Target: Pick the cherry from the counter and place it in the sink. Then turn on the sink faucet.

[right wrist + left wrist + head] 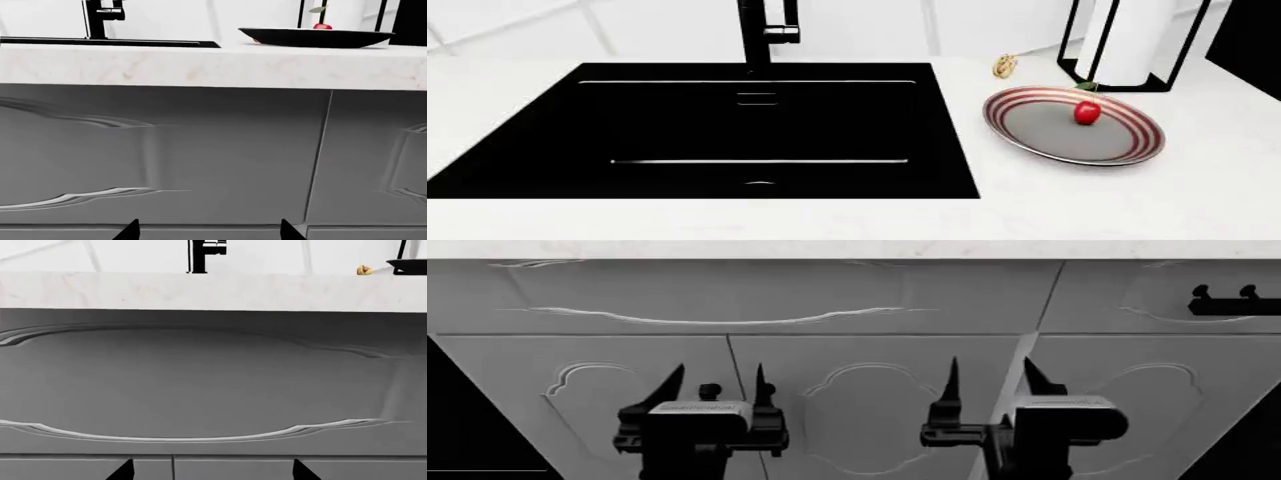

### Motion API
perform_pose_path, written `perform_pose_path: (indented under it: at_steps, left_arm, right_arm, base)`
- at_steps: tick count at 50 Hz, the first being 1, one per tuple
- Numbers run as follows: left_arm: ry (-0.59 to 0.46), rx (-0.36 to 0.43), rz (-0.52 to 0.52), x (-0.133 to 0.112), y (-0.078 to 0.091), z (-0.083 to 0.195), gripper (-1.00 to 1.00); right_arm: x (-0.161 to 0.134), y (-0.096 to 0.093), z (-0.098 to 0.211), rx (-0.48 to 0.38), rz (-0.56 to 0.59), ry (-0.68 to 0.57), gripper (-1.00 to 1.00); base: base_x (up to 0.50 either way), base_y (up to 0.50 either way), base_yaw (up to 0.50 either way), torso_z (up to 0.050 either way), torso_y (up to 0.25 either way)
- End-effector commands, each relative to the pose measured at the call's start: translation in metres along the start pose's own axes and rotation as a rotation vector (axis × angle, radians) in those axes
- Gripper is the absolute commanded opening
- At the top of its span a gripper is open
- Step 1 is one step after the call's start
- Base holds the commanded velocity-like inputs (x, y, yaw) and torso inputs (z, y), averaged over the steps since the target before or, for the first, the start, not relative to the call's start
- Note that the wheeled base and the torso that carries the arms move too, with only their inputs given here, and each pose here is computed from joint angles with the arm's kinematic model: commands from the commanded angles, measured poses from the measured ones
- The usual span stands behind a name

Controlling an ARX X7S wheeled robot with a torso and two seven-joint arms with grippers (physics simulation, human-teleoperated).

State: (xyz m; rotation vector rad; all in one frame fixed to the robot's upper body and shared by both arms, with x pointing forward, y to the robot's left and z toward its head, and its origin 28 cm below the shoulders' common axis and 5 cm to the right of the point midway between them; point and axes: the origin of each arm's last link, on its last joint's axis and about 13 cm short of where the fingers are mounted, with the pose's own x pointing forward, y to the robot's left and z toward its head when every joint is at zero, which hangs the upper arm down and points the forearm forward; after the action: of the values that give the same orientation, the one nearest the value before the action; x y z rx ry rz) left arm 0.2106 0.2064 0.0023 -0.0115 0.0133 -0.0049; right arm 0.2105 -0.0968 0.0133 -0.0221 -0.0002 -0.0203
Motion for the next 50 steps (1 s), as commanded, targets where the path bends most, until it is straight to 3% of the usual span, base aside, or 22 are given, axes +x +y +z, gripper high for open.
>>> perform_pose_path:
  at_steps: [1,4,10,13,14,15,21,31,33,34,38,45,50]
  left_arm:
    - [-0.031,-0.005,-0.008,-0.003,0.005,0.023,1.0]
    - [-0.079,0.029,-0.005,-0.002,0.01,0.048,1.0]
    - [-0.152,0.0,0.01,0.001,0.019,0.108,1.0]
    - [-0.125,-0.009,0.007,0.001,0.022,0.125,1.0]
    - [-0.128,0.003,-0.006,0.004,0.023,0.131,1.0]
    - [-0.131,0.002,-0.004,0.008,0.025,0.145,1.0]
    - [-0.131,0.002,0.033,0.027,0.035,0.19,1.0]
    - [-0.155,0.004,0.043,0.048,0.043,0.239,1.0]
    - [-0.146,-0.011,0.045,0.054,0.044,0.244,1.0]
    - [-0.106,-0.062,0.02,0.056,0.045,0.25,1.0]
    - [-0.13,-0.025,0.044,0.078,0.05,0.265,1.0]
    - [-0.141,-0.017,0.129,0.108,0.057,0.282,1.0]
    - [-0.15,-0.017,0.095,0.121,0.057,0.292,1.0]
  right_arm:
    - [0.003,-0.006,0.015,-0.042,-0.051,0.0,1.0]
    - [-0.002,-0.009,0.037,-0.058,-0.06,-0.026,1.0]
    - [-0.01,-0.014,0.089,-0.105,-0.095,-0.089,1.0]
    - [-0.014,-0.015,0.111,-0.109,-0.096,-0.115,1.0]
    - [-0.014,-0.015,0.117,-0.066,-0.074,-0.112,1.0]
    - [-0.014,-0.016,0.123,-0.105,-0.084,-0.125,1.0]
    - [-0.009,-0.022,0.156,-0.118,-0.083,-0.139,1.0]
    - [0.014,-0.029,0.206,-0.16,-0.06,-0.163,1.0]
    - [0.02,-0.03,0.22,-0.144,-0.055,-0.161,1.0]
    - [0.021,-0.03,0.224,-0.141,-0.052,-0.161,1.0]
    - [0.038,-0.033,0.245,-0.134,-0.039,-0.156,1.0]
    - [0.076,-0.043,0.261,-0.113,-0.025,-0.126,1.0]
    - [0.096,-0.047,0.269,-0.116,-0.032,-0.115,1.0]
  base:
    - [0.0,0.0,0.0,0.0,0.0]
    - [0.0,0.0,0.0,0.0,0.0]
    - [0.0,0.0,0.0,0.0,0.0]
    - [0.0,0.0,0.0,0.0,0.0]
    - [0.0,0.0,0.0,0.0,0.0]
    - [0.0,0.0,0.0,0.0,0.0]
    - [0.0,0.0,0.0,0.0,0.0]
    - [0.0,0.0,0.0,0.0,0.0]
    - [0.0,0.0,0.0,0.0,0.0]
    - [0.0,0.0,0.0,0.0,0.0]
    - [0.0,0.0,0.0,0.0,0.0]
    - [0.0,0.0,0.0,0.0,0.0]
    - [0.0,0.0,0.0,0.0,0.0]
